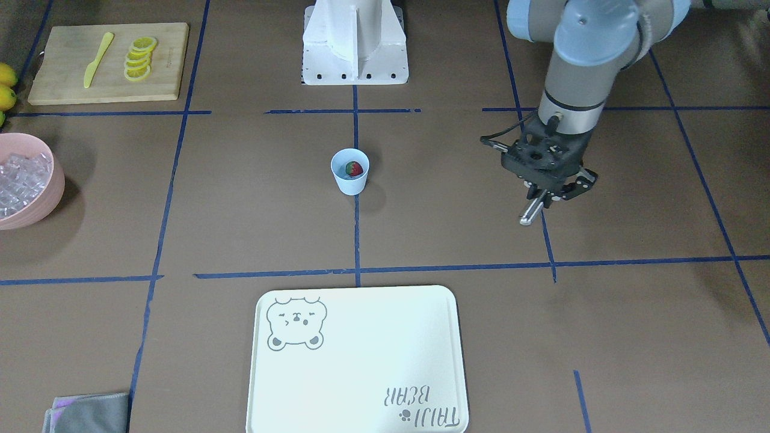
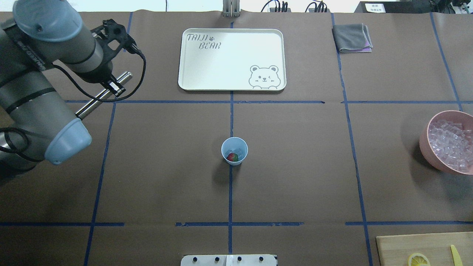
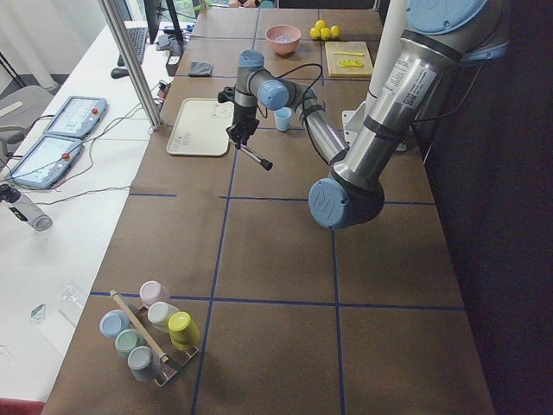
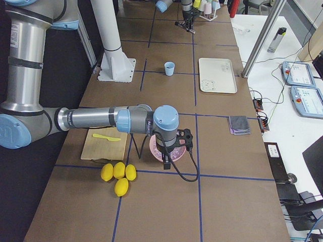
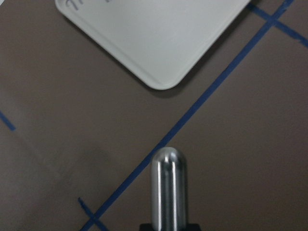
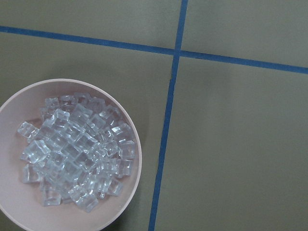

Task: Mash ice and strawberries in cup
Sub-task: 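Lift the pestle out of the cup and carry it back with the left gripper, then lay the pestle on the table and open the left gripper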

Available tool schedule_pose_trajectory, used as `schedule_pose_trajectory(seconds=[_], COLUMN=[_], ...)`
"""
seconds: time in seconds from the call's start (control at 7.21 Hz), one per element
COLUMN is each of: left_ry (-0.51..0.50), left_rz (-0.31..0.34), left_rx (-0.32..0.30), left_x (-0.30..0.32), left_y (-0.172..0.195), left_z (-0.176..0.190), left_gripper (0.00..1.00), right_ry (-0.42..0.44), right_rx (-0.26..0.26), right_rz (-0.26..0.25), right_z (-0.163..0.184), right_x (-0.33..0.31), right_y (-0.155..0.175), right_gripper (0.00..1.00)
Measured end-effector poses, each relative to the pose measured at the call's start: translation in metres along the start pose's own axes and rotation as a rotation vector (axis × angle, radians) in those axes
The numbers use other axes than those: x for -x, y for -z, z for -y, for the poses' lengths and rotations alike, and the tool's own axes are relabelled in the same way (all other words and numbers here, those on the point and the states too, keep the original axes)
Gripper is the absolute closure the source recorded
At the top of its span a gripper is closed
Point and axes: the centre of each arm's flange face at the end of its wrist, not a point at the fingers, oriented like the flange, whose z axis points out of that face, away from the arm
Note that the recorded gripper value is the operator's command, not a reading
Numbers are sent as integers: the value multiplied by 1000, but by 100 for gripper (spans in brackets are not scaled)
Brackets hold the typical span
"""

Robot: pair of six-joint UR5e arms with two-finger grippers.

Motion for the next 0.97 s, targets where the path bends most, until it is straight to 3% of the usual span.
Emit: schedule_pose_trajectory(seconds=[0.42,0.55,0.97], left_ry=[394,497,611], left_rz=[-17,-12,-46], left_rx=[111,143,215], left_x=[123,150,193], left_y=[-16,-26,-80], left_z=[-74,-103,-195], left_gripper=[87,79,79], right_ry=[0,-1,1], right_rx=[0,1,1], right_rz=[0,0,0], right_z=[0,0,0], right_x=[0,0,0], right_y=[0,0,0], right_gripper=[0,0,0])
